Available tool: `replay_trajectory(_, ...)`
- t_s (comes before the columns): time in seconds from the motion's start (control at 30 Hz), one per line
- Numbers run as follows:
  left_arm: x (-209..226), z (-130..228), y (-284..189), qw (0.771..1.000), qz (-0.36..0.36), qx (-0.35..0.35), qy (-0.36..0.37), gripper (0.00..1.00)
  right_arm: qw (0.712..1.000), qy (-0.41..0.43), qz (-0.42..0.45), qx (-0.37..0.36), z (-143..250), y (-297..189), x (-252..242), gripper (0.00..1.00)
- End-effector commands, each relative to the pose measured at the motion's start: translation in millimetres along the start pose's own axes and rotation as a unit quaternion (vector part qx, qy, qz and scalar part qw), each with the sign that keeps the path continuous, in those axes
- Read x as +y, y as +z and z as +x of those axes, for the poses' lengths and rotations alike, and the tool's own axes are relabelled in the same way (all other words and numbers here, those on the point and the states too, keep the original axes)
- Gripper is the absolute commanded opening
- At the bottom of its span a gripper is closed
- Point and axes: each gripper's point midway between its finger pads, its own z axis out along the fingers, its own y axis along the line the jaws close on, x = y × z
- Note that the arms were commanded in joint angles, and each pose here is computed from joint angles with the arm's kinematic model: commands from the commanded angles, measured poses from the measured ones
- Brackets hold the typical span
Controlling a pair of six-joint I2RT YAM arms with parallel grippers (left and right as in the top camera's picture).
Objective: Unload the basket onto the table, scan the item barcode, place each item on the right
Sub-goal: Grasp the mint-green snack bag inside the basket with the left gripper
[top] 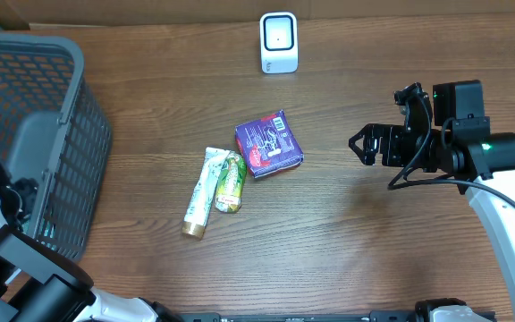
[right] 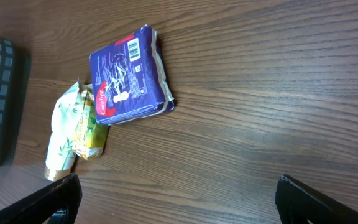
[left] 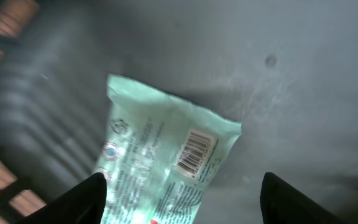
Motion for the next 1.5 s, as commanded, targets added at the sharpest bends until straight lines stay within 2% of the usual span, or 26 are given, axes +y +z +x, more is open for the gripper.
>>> replay_trajectory(0.0,-0.3,17.5,12.5,0.999,-0.003,0.02,0.034,0.71,1.0,-0.006,0.001,-0.007,-3.9,-2.4,2.2,1.0)
replay_trajectory(0.23,29.9,33.3,22.5,0.993,-0.096,0.044,0.047,0.73,1.0,-0.006,0.001,-0.007,-3.9,-2.4,2.2,1.0)
replay_trajectory(0.37,29.3,30.5,23.9,0.994,-0.094,0.036,0.045,0.73,1.0,-0.006,0.001,-0.007,-3.9,-2.4,2.2,1.0)
replay_trajectory(0.6,24.9,40.4,39.7,0.993,-0.085,0.065,0.055,0.65,1.0,-0.006,0.001,-0.007,-3.9,-2.4,2.2,1.0)
replay_trajectory(0.67,20.0,47.1,46.4,0.993,-0.071,0.081,0.056,0.59,1.0,-0.006,0.001,-0.007,-3.9,-2.4,2.2,1.0)
replay_trajectory(0.73,14.3,51.5,51.7,0.993,-0.055,0.091,0.057,0.46,1.0,-0.006,0.001,-0.007,-3.9,-2.4,2.2,1.0)
replay_trajectory(0.8,12.9,53.9,53.1,0.992,-0.053,0.097,0.055,0.24,1.0,-0.006,0.001,-0.007,-3.9,-2.4,2.2,1.0)
replay_trajectory(0.83,11.7,54.1,52.9,0.992,-0.052,0.097,0.056,0.09,1.0,-0.006,0.001,-0.007,-3.9,-2.4,2.2,1.0)
replay_trajectory(0.87,10.8,53.6,52.2,0.992,-0.052,0.097,0.058,0.04,1.0,-0.006,0.001,-0.007,-3.9,-2.4,2.2,1.0)
replay_trajectory(1.0,6.7,47.4,44.9,0.993,-0.053,0.096,0.047,0.04,1.0,-0.006,0.001,-0.007,-3.9,-2.4,2.2,1.0)
replay_trajectory(1.23,-6.1,-2.0,-3.0,0.997,-0.058,0.055,0.006,0.04,1.0,-0.006,0.001,-0.007,-3.9,-2.4,2.2,1.0)
replay_trajectory(1.33,-13.5,-38.3,-51.0,0.998,-0.059,0.015,0.001,0.04,1.0,-0.006,0.001,-0.007,-3.9,-2.4,2.2,1.0)
replay_trajectory(1.47,-21.6,-86.7,-128.5,0.996,-0.057,-0.072,-0.009,0.04,1.0,-0.006,0.001,-0.007,-3.9,-2.4,2.2,1.0)
